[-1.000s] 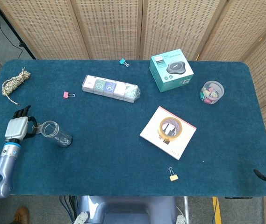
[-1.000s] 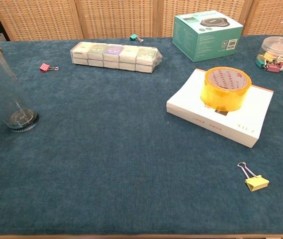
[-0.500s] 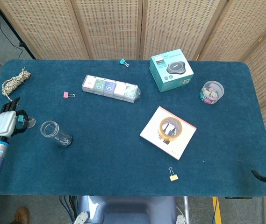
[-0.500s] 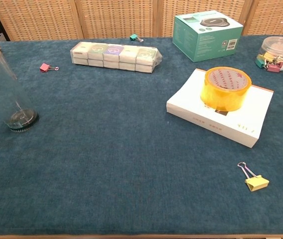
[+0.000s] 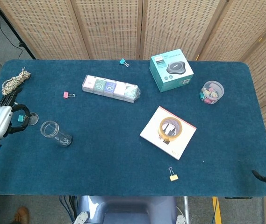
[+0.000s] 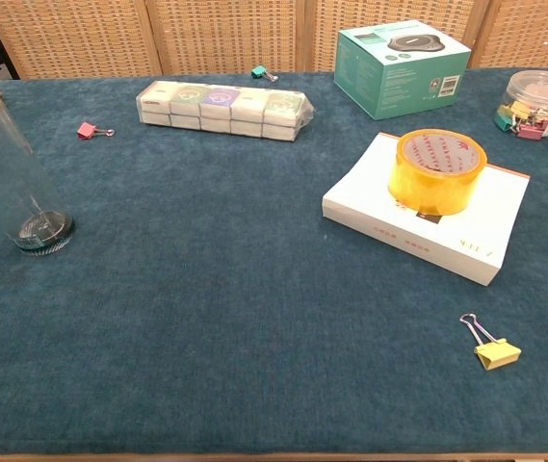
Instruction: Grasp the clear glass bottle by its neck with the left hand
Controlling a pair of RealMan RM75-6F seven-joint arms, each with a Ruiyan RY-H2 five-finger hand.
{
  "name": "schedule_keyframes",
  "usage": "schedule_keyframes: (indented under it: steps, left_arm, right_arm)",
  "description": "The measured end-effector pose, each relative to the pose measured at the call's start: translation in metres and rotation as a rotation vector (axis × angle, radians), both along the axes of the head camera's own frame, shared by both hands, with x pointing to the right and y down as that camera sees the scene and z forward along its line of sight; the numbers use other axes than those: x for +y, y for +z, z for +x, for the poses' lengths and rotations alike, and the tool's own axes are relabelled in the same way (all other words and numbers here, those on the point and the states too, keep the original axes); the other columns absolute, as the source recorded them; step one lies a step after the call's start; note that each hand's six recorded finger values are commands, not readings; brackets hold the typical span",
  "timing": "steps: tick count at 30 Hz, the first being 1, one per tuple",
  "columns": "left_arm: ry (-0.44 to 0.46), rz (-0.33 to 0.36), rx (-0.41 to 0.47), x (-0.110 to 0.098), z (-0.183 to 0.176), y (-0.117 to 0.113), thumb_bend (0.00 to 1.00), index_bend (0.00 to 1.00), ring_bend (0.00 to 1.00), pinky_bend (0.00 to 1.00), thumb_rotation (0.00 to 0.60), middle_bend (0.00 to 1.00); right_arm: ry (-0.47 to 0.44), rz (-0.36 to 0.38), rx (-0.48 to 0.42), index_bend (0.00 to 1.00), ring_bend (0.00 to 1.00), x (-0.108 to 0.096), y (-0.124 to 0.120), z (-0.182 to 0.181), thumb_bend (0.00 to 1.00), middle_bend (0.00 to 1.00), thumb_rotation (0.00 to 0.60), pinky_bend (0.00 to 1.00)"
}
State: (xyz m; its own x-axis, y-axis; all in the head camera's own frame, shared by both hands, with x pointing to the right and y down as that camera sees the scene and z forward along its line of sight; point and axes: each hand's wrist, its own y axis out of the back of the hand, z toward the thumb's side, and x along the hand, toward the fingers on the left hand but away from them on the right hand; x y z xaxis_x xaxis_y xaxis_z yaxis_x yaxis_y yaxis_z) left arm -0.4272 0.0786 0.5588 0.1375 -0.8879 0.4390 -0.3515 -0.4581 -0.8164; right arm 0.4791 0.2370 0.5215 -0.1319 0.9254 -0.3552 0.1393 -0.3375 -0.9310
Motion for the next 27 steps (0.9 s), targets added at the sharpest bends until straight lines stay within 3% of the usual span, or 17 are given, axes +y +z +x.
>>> schedule_keyframes:
  steps: [8, 27]
  left_arm:
    - [0.068, 0.012, 0.03, 0.001, 0.032, -0.021, 0.51, 0.61, 0.0, 0.0, 0.6, 0.0]
    - [0.09, -0.045, 0.039, 0.012, 0.043, -0.002, 0.5, 0.61, 0.0, 0.0, 0.6, 0.0]
  right_arm:
    - [0.007, 0.002, -0.004, 0.0, 0.0, 0.0, -0.002, 0.002, 0.0, 0.0, 0.6, 0.0]
    - [0.012, 0.007, -0.007, 0.0, 0.0, -0.001, -0.004, 0.004, 0.0, 0.0, 0.6, 0.0]
